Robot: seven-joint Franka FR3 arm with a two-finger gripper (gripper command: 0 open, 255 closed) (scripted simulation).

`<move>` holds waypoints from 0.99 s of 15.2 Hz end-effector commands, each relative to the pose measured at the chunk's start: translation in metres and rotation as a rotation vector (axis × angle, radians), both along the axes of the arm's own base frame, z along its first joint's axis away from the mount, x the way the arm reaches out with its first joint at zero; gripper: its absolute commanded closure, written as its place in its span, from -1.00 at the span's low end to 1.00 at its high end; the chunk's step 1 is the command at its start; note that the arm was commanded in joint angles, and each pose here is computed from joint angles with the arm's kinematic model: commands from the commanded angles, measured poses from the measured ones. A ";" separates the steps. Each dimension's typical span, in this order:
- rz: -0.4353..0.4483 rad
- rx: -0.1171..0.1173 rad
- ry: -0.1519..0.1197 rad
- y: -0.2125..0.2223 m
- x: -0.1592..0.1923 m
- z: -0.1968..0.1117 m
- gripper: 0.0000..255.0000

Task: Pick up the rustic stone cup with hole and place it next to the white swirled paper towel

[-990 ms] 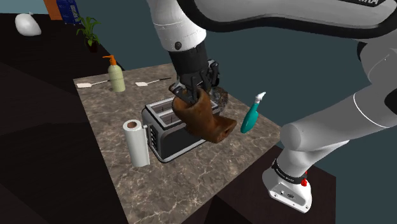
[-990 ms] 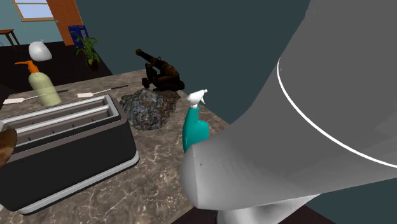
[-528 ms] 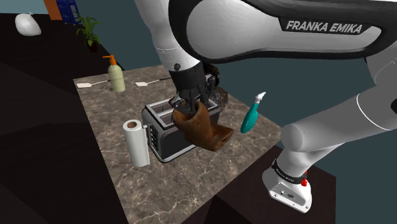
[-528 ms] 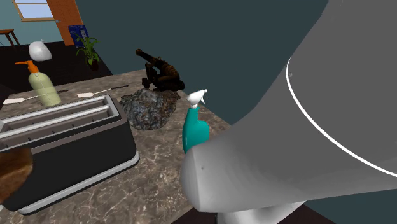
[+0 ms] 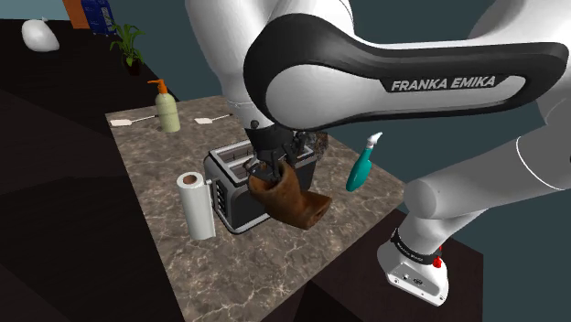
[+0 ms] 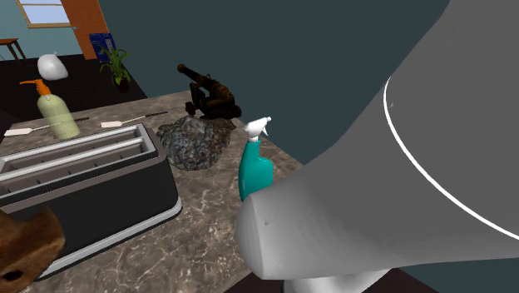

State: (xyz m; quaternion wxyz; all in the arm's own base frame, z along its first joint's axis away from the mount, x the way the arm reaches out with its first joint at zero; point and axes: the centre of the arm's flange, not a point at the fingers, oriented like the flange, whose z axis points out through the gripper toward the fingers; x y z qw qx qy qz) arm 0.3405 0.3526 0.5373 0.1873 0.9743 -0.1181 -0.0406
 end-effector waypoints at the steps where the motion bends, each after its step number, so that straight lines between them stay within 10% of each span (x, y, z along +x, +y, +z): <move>1: 0.000 0.000 -0.001 0.000 -0.001 -0.011 1.00; 15: 0.000 0.000 -0.001 0.000 -0.001 -0.085 1.00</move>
